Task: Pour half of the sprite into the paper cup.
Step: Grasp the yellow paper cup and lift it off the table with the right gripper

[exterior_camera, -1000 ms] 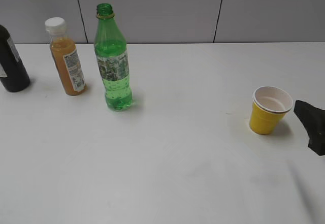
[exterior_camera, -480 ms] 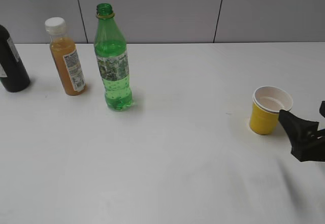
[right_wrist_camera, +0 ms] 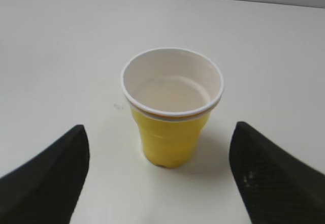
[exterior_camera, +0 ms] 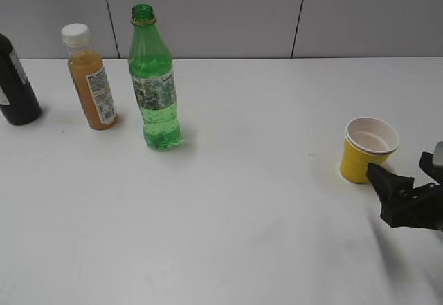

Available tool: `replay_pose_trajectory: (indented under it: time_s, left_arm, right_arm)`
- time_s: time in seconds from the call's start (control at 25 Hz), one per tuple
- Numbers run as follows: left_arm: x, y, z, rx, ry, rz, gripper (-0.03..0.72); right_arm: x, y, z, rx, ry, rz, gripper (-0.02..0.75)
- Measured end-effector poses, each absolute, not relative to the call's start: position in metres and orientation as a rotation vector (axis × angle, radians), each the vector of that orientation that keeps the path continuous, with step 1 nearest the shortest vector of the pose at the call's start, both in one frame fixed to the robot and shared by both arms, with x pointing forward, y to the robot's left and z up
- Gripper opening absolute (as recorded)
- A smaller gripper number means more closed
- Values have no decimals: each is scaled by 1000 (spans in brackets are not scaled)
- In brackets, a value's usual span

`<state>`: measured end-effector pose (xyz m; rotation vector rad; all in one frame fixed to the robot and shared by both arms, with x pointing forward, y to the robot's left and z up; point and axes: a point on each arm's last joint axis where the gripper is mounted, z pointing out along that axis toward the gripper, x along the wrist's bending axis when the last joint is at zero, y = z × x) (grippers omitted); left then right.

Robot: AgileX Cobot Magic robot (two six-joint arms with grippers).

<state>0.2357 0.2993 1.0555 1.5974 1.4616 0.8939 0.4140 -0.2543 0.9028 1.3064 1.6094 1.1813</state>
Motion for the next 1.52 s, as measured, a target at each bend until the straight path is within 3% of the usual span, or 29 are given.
replay_pose_trajectory:
  time_s: [0.56, 1.52]
  left_arm:
    - [236, 299, 1055, 1597, 1462, 895, 458]
    - [236, 299, 1056, 1596, 1462, 895, 400]
  right_arm:
    - [413, -254, 861, 1477, 1749, 1044, 658]
    - [462, -240, 834, 1546, 1685, 1101, 655]
